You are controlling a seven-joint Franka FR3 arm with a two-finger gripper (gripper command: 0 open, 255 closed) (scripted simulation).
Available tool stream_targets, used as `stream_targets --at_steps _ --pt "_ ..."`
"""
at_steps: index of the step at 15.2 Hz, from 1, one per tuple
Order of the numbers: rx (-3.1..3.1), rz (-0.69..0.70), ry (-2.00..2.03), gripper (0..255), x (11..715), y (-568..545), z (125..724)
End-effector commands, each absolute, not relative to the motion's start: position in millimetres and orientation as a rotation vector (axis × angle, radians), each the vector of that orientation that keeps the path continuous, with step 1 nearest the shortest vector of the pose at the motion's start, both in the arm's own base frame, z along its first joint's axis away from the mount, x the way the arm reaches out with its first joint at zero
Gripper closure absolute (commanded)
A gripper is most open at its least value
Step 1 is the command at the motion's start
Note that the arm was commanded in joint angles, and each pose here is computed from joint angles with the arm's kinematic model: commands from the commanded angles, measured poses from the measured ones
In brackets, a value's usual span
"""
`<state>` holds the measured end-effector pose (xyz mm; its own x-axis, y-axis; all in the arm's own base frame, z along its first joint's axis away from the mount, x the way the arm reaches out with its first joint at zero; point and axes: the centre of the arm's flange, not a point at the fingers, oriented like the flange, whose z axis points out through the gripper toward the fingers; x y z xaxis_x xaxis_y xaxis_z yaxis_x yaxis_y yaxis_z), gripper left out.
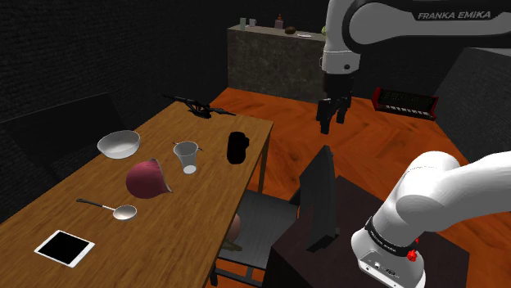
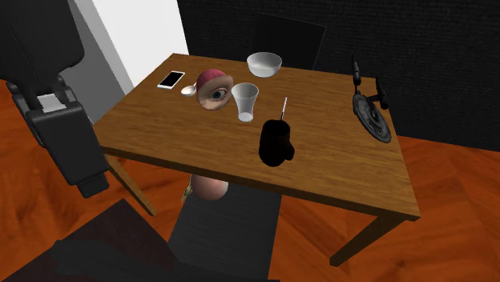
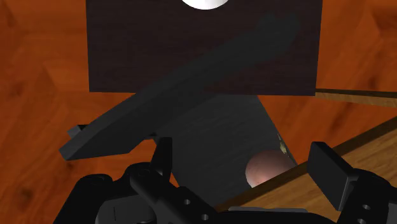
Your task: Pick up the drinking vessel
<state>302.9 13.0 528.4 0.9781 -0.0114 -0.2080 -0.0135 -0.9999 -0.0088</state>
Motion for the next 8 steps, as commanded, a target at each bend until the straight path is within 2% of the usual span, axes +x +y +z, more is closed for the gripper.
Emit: stream_targets --at_steps 1,8 --pt "-3.114 0.327 0.02 0 302.9 13.0 528.4" --pt "-3.127 0.263 -0.014 0 374.1 8.1 479.7"
